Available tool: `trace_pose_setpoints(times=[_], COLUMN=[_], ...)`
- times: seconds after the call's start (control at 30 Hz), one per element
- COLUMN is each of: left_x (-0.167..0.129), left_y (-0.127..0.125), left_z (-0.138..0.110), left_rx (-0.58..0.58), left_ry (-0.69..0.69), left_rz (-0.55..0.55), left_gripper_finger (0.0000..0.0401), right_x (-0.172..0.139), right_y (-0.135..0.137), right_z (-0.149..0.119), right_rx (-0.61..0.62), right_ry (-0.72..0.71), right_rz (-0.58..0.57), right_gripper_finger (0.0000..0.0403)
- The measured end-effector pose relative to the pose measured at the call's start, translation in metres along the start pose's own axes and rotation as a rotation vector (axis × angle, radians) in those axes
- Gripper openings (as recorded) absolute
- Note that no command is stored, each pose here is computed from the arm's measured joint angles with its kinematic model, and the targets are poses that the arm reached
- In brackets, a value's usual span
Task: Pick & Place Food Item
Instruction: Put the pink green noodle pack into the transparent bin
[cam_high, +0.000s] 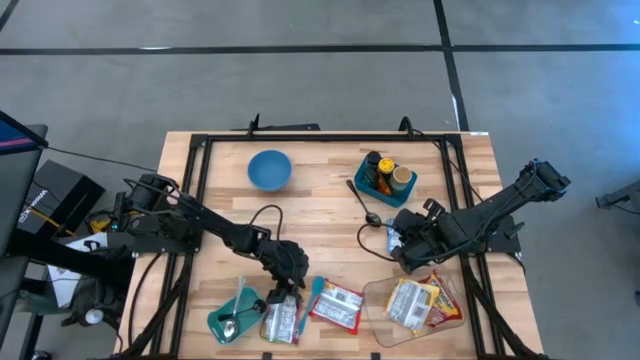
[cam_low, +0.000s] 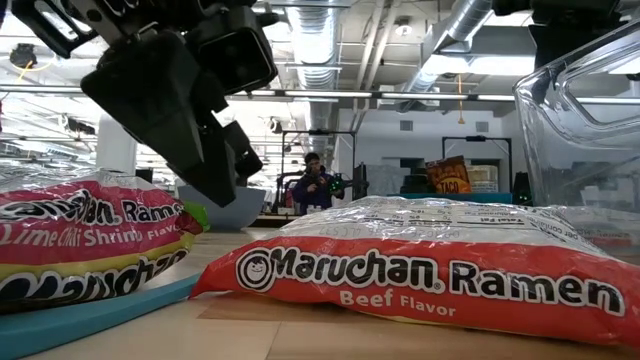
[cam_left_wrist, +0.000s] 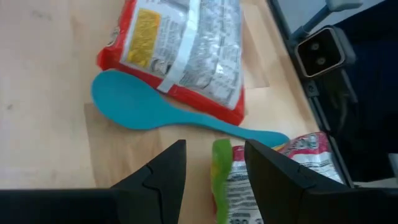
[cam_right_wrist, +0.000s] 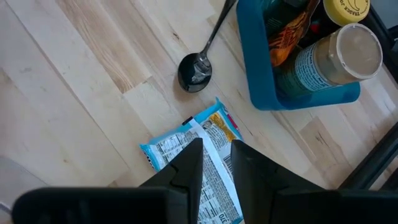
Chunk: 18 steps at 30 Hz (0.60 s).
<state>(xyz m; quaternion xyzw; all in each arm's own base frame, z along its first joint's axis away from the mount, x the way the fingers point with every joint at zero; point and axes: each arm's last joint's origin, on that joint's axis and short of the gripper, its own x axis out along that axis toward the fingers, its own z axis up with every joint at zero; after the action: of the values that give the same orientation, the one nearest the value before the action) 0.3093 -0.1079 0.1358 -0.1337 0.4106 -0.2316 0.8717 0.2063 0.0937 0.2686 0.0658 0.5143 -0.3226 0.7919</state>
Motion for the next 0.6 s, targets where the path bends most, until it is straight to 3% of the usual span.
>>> trace_pose_setpoints(times=[0.6], left_x=[0.015], left_y=[-0.002], left_z=[-0.007], left_rx=[0.019], left_ry=[0.005], left_rz=[-0.032], left_gripper_finger=[0.0159], right_x=[0.000], right_y=[0.000], right_z=[0.000], right_rx=[0.002], right_ry=[0.000], right_rz=[0.000], right_gripper_finger=[0.0077])
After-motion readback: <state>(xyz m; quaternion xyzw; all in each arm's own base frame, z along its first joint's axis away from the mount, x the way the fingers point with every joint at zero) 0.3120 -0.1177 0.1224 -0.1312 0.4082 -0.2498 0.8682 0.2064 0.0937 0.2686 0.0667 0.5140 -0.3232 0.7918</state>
